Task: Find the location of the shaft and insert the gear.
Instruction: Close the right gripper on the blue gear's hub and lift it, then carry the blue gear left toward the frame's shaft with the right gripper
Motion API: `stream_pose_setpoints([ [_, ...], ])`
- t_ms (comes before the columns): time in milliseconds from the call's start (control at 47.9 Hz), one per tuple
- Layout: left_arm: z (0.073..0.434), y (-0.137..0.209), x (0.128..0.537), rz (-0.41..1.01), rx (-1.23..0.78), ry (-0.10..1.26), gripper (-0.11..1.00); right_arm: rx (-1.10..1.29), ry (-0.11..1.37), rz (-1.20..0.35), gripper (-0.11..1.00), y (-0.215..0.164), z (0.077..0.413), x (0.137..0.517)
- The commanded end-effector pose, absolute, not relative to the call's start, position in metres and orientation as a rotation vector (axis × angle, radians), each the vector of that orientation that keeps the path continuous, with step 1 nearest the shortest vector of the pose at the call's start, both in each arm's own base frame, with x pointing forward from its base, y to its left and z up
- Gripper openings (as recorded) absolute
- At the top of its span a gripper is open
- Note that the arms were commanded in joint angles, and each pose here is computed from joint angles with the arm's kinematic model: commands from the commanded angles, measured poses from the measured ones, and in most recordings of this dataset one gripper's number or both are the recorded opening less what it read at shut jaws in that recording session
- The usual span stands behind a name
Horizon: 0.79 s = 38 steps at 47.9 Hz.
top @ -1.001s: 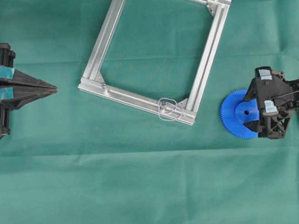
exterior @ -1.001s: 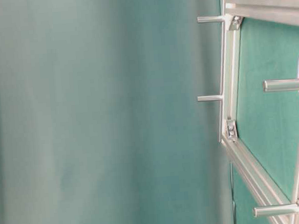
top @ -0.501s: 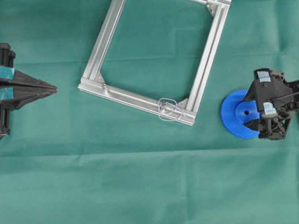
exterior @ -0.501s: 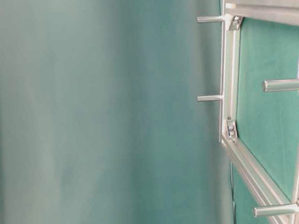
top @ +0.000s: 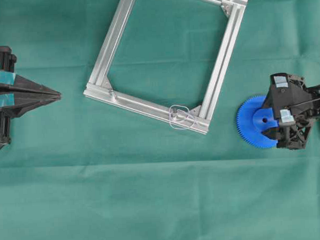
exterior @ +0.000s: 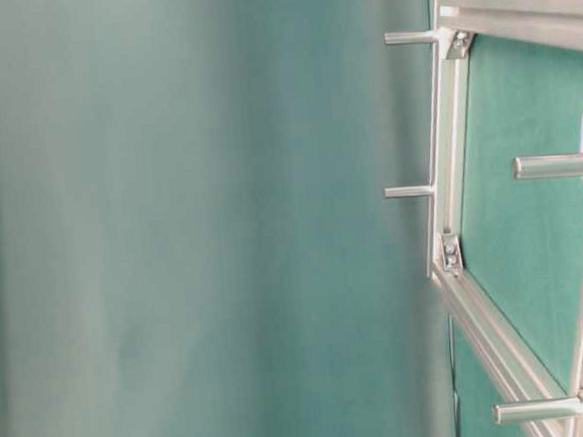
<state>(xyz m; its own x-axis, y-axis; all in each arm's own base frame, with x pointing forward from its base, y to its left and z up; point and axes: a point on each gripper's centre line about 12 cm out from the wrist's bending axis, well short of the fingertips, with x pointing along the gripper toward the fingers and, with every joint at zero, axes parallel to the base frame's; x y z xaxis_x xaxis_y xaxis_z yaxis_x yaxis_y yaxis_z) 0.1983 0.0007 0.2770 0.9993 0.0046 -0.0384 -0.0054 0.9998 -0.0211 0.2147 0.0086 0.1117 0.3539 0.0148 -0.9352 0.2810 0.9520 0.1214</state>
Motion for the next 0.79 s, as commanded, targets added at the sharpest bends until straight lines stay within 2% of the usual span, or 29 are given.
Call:
stream_pose_setpoints([
  [0, 0.288, 0.001, 0.202, 0.007, -0.024, 0.012, 0.01, 0.289, 1.156, -0.168, 0.69, 0.009, 0.126, 0.224],
  [772, 0.286, 0.001, 0.203, 0.007, -0.027, 0.02, 0.01, 0.289, 1.101, -0.159, 0.69, 0.009, 0.222, 0.237],
])
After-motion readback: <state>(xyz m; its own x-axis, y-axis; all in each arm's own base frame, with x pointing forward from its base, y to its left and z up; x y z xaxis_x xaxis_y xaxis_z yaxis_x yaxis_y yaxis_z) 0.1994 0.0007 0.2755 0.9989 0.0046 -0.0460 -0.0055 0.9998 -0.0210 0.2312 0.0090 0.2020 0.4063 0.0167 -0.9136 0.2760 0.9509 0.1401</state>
